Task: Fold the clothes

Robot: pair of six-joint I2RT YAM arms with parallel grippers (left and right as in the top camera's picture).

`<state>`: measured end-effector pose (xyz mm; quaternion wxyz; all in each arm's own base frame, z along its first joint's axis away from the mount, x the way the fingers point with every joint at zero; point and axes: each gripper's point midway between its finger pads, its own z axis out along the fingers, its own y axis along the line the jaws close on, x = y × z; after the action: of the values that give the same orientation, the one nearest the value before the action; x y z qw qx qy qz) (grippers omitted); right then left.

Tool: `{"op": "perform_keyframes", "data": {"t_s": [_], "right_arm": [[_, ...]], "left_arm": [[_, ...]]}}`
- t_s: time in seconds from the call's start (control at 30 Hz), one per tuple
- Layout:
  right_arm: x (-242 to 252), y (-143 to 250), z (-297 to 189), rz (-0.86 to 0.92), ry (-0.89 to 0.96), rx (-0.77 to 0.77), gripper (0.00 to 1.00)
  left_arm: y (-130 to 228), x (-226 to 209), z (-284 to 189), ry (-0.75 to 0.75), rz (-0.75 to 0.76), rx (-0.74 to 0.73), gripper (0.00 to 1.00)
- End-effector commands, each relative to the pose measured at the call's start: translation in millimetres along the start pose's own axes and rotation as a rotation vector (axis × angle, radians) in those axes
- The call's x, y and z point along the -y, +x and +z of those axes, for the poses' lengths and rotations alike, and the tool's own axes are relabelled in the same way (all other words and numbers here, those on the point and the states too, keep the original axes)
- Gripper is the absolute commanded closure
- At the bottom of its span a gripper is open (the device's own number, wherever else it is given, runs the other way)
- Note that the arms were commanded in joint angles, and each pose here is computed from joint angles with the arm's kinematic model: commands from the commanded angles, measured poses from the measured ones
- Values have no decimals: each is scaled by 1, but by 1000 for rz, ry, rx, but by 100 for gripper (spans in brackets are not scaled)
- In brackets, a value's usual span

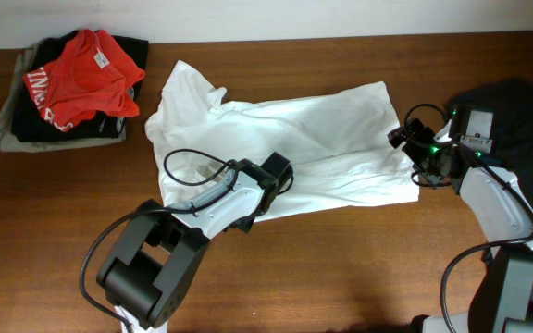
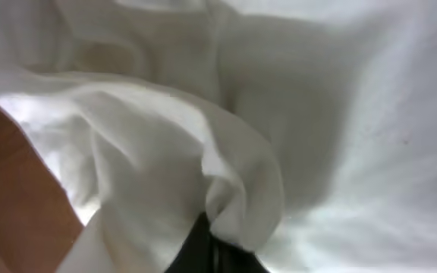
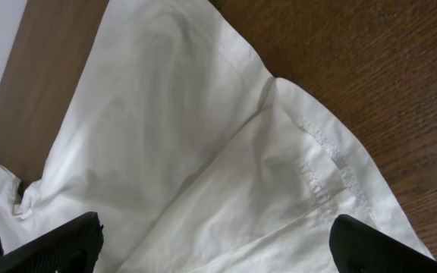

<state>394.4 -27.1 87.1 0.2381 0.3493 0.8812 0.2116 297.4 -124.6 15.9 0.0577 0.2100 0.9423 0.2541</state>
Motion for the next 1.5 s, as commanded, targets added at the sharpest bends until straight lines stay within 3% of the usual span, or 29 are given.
{"op": "perform_keyframes", "data": {"t_s": [0.0,0.2,0.5,0.7,1.0,1.07,1.13,1.47], "right_arm": [[-10,-8,-9,-28,-13,36,1],[-10,-8,-9,-28,-13,35,1],[-10,-8,-9,-28,-12,36,1],[-10,-8,-9,-28,-13,36,1],[-10,-8,-9,-28,-13,36,1],[-10,-8,-9,-28,-13,36,1],[-10,-8,-9,-28,-13,36,1],[-9,-8,-9,-43,-8,36,1]], "left_arm": [[-8,-18,-3,-104,-104,32,99],[0,-38,3,-147,-239,-3,99],[9,-61,4,-150,-313,-46,99],[5,-69,-10,-135,-345,0,89],[5,-67,-11,-117,-348,-1,89],[4,-67,-11,-119,-352,3,99],[2,-69,-10,-116,-366,11,99],[0,-114,17,-118,-548,-13,99]]}}
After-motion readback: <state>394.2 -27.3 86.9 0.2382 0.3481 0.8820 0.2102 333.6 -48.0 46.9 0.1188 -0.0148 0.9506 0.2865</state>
